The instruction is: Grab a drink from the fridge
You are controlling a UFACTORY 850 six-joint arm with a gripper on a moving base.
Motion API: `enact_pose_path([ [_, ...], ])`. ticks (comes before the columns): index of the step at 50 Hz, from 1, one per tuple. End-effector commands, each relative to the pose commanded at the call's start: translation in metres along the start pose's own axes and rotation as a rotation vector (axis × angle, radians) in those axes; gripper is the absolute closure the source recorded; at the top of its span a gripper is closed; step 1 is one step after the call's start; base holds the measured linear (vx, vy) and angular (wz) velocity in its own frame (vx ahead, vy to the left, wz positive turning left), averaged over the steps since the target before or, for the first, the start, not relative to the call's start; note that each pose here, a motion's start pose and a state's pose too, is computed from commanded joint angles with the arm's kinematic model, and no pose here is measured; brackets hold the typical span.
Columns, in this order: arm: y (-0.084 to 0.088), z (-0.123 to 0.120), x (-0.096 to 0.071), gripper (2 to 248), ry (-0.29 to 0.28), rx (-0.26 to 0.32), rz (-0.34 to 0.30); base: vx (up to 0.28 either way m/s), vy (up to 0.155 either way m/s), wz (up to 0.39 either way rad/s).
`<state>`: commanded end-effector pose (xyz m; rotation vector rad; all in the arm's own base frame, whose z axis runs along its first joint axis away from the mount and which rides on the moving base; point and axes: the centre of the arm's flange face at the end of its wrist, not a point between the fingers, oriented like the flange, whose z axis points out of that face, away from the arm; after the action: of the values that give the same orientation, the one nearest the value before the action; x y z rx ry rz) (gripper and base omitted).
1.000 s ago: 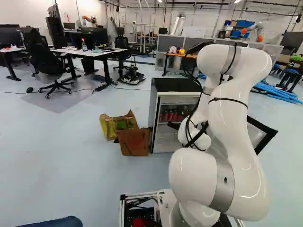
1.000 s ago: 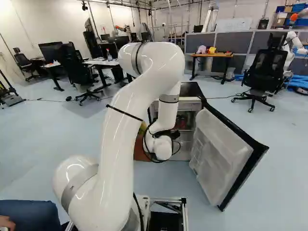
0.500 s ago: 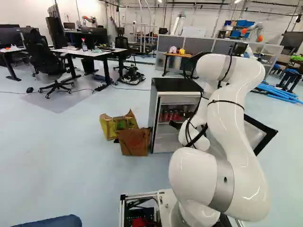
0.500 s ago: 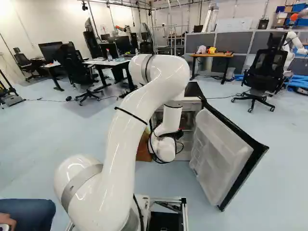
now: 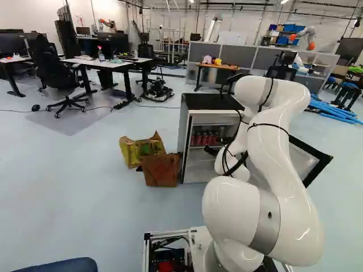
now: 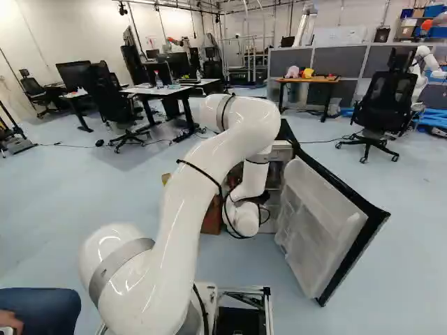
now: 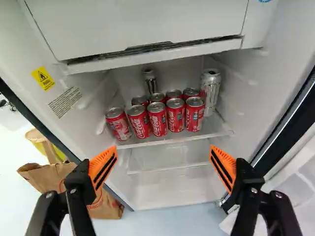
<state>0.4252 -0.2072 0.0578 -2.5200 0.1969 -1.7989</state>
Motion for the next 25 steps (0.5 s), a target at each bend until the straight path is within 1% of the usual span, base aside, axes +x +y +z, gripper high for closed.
enact_pose_path([
  [15, 0.013, 0.019, -0.017, 3, 0.009, -0.008, -0.001, 0.0, 0.0, 0.0],
  [25, 0.016, 0.028, -0.017, 3, 0.025, -0.006, -0.009, 0.0, 0.0, 0.0],
])
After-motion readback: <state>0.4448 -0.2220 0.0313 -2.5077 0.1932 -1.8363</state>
